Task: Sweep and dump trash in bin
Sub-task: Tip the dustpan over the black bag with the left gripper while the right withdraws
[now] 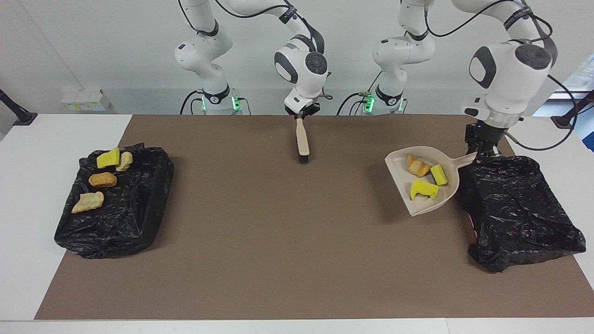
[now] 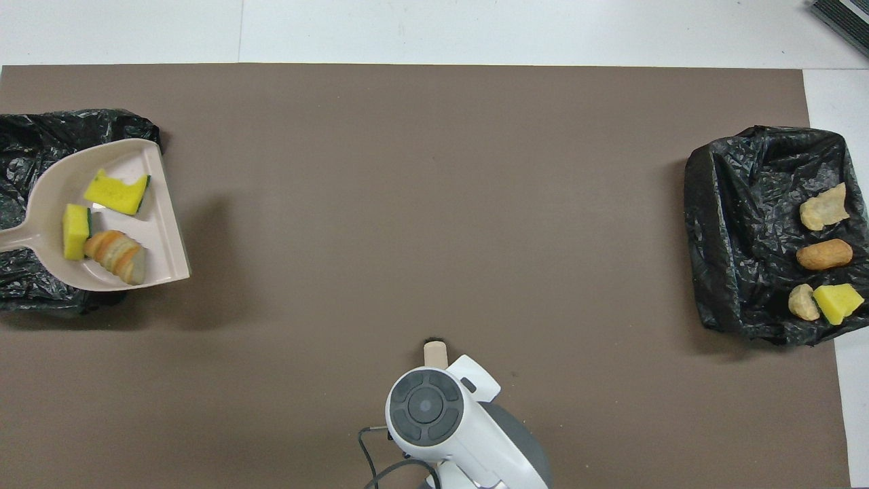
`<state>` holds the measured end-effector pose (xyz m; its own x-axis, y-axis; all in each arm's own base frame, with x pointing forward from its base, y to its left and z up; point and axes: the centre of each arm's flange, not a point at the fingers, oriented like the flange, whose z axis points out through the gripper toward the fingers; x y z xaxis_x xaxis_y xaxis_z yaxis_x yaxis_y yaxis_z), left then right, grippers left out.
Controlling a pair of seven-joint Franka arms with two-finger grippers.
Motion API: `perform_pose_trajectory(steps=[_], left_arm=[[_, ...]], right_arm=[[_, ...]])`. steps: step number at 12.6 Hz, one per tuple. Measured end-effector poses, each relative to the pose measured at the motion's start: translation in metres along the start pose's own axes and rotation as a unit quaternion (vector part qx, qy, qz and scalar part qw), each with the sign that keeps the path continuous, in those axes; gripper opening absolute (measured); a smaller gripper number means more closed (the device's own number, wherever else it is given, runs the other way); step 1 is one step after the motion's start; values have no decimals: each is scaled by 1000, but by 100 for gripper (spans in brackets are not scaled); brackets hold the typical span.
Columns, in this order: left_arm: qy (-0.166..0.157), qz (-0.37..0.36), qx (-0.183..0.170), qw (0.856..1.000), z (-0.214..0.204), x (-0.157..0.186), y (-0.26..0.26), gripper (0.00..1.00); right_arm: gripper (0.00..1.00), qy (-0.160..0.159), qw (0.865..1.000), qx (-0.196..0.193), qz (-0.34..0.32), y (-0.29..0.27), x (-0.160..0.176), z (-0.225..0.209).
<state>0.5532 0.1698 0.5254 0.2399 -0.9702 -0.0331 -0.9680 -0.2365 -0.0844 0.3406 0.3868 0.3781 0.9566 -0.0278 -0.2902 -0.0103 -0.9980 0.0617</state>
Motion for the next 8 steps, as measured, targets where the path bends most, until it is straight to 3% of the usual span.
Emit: perform_pose_trajectory(steps=[1,4,6,8], left_arm=[[-2,7,6,1000,-2,-20,-10,33],[-32,51,24,998,-9,-92,-42,33],[-81,76,27,993,-11,-113,-54,33],[-152,112,35,981,-14,-112,-66,33]], right_arm=[[100,2,1000,9,10,7,11,-19],[100,20,999,28,7,41,49,-76],[100,38,999,13,-22,77,75,-107],[100,63,997,11,-43,113,97,-139]])
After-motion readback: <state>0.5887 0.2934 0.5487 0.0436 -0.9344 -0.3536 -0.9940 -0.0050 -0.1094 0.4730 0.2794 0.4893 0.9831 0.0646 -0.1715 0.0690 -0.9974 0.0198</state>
